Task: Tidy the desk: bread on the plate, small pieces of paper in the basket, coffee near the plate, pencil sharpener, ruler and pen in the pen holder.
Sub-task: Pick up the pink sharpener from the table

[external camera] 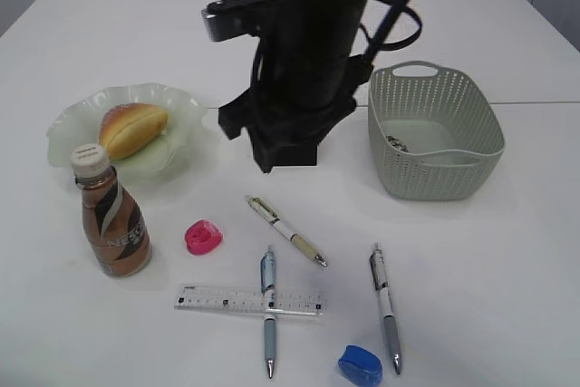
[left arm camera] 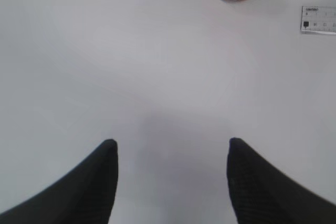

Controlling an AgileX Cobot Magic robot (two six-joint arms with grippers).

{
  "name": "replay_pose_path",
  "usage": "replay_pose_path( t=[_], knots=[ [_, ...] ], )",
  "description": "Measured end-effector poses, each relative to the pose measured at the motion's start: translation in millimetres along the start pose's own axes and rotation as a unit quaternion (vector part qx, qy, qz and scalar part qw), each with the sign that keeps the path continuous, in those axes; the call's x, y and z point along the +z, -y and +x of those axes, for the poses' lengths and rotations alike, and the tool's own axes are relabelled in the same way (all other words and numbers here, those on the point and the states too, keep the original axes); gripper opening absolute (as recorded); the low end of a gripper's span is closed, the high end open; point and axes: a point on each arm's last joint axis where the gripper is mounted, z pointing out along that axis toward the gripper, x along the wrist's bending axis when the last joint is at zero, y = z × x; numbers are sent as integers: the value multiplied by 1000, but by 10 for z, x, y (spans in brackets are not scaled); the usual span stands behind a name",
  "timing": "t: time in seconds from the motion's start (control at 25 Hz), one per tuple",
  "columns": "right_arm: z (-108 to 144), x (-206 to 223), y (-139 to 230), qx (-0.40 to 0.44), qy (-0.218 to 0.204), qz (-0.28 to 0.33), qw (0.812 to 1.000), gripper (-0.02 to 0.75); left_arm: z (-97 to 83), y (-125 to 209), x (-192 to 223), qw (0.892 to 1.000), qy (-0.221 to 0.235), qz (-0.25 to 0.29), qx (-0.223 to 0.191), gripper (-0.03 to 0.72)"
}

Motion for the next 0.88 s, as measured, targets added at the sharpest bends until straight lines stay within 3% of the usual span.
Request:
replay_pose_path(
  t=[0.28,0.48,0.68,0.88],
  knots=[
    [282,288,-334,88,-12,-12,996,468,-16,6,-4,1000,8,2,-7,477],
    [318,401,-450,210,-18,-18,977,468,-17,6,-4,1000,9,1,-8,477],
    [322,587,-453,314,-13,1,949,468,-19,5,-4,1000,10,1,-8,477],
    [365,838,-438,436,-22,32,899,468,-21,5,-4,1000,11,1,-9,477]
  ],
)
